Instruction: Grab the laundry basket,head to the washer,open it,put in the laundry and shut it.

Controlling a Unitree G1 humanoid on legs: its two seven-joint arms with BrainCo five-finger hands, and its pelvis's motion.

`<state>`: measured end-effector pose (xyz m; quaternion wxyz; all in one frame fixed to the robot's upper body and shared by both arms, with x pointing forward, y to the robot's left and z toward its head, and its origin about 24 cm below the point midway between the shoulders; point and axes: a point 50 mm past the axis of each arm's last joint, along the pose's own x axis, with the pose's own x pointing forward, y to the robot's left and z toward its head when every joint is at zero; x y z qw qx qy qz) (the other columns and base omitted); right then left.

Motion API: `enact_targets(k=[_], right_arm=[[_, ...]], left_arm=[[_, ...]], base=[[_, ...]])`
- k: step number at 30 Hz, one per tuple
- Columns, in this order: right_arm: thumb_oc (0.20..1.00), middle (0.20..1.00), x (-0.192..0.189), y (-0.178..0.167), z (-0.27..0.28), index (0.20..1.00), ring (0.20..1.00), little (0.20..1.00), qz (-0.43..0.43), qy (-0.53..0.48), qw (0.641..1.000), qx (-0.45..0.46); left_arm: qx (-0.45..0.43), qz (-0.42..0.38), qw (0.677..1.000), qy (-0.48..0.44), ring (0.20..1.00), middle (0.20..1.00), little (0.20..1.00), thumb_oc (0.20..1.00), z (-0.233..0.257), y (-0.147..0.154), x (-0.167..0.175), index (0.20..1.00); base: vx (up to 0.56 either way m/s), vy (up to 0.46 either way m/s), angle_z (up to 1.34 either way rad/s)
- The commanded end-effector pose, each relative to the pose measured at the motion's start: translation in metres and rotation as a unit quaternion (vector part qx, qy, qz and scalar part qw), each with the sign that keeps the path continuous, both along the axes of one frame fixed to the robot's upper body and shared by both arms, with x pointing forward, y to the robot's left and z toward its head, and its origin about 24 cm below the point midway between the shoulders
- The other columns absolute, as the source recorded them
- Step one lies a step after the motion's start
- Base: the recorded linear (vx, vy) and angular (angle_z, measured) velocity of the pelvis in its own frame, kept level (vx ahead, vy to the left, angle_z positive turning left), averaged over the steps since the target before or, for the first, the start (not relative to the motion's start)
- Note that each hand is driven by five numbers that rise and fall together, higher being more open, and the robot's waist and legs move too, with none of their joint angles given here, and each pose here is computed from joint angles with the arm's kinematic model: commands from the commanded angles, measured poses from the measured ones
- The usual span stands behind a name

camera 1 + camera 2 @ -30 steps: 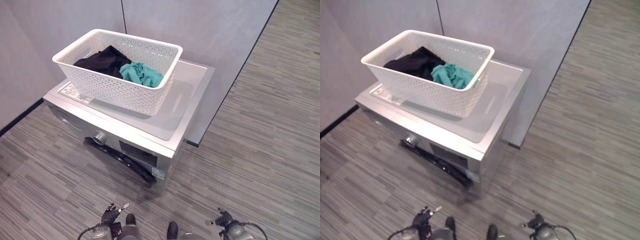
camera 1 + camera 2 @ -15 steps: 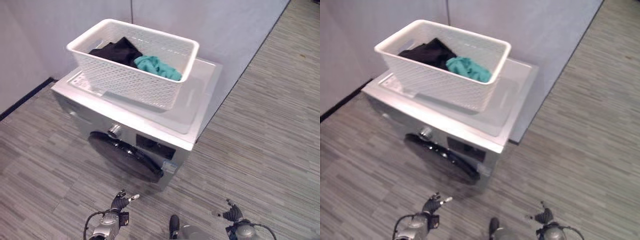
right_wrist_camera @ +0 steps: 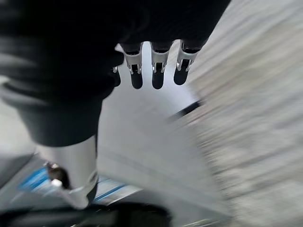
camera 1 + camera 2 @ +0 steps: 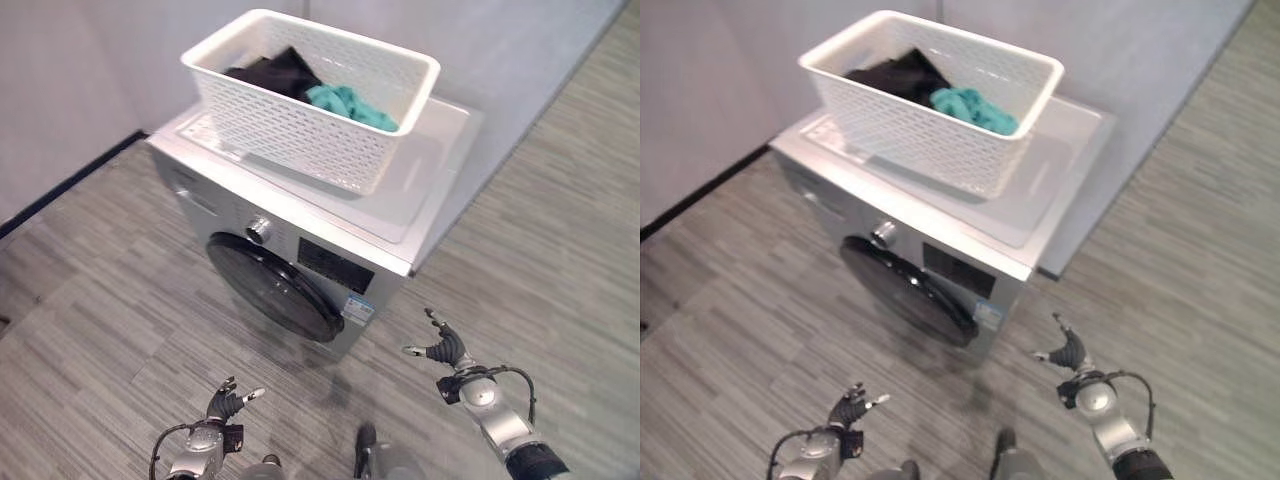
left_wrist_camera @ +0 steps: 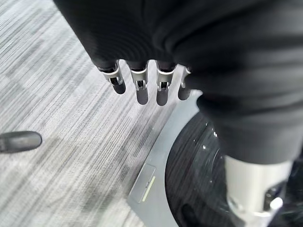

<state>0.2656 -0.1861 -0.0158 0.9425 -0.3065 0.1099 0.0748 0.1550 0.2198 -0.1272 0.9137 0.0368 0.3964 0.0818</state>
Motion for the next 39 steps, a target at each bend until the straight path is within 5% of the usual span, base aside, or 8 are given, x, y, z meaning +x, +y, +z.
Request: enact_targets(k=[1,4,6,16,28,39], right_arm=[[1.0,1.0,0.012,0.011,0.017,1.0,1.0,1.0,0.021,-0.044,0.999,0.013],[1.0,1.0,0.012,0.011,0.017,1.0,1.0,1.0,0.021,-0.044,0.999,0.013],[1.0,1.0,0.021,0.069,0.024,1.0,1.0,1.0,0.098,-0.038,0.991,0.077],[1.0,1.0,0.031,0.129,0.033,1.0,1.0,1.0,0.162,-0.027,0.979,0.119],[1.0,1.0,0.084,0.144,0.081,1.0,1.0,1.0,0.103,-0.077,0.982,0.136],[1.0,1.0,0.025,0.224,0.07,1.0,1.0,1.0,0.273,-0.034,0.947,0.166]], left_arm=[[-0.008,-0.008,0.999,-0.033,1.0,1.0,1.0,1.0,0.006,-0.007,0.011,1.0],[-0.008,-0.008,0.999,-0.033,1.0,1.0,1.0,1.0,0.006,-0.007,0.011,1.0],[-0.022,-0.019,0.999,-0.017,1.0,1.0,1.0,1.0,0.001,-0.016,0.0,1.0],[-0.009,-0.054,0.998,-0.037,1.0,1.0,1.0,1.0,0.008,-0.019,0.011,1.0],[0.004,-0.057,0.997,-0.054,1.0,1.0,1.0,1.0,0.014,-0.019,0.026,1.0],[0.018,-0.017,0.999,-0.048,1.0,1.0,1.0,1.0,0.014,-0.02,0.04,1.0]], base=[[0.0,0.0,-0.14],[0.0,-0.044,-0.04],[-0.02,-0.14,-0.08],[-0.06,0.009,0.12],[-0.01,0.026,0.11],[0.0,-0.003,-0.05]])
